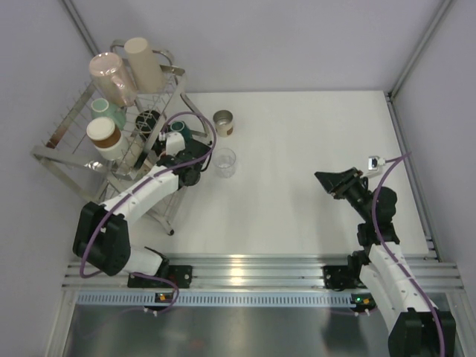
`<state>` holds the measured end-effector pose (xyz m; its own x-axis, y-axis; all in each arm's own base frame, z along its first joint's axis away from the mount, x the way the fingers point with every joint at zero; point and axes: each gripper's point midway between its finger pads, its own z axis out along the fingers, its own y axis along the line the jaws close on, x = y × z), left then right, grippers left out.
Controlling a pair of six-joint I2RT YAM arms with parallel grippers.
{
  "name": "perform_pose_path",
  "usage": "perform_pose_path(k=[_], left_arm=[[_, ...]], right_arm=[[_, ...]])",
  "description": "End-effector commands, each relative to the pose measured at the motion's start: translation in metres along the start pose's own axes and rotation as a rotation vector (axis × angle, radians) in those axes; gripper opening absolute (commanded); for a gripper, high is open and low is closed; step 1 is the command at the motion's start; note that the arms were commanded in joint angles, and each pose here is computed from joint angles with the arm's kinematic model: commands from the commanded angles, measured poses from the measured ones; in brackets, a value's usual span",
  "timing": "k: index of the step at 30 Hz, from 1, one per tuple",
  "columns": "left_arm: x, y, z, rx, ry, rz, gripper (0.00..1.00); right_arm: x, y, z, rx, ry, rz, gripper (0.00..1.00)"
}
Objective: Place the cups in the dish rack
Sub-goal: Place the cup upside down on the dish rack
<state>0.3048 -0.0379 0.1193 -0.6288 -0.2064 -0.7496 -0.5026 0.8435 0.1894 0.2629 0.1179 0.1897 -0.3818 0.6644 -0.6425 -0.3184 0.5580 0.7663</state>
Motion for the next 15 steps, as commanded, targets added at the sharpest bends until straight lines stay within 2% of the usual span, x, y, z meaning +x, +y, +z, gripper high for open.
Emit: perform_pose_path(k=[1, 5, 15], left_arm=[[-0.034, 0.002, 0.001, -0.058, -0.118, -0.056, 0.33], [-0.040, 0.003, 0.008, -0.114, -0.151, -0.029, 0.33], [-0.031, -0.005, 0.019, -0.125, -0.133, 0.009, 0.38]], right_arm=[[-0.024, 0.021, 0.003, -0.042, -0.053, -0.069, 0.37], [-0.026, 0.020, 0.003, -0.031, -0.060, -0.075, 0.36], [-0.024, 0.015, 0.003, -0.017, -0.055, -0.093, 0.36]])
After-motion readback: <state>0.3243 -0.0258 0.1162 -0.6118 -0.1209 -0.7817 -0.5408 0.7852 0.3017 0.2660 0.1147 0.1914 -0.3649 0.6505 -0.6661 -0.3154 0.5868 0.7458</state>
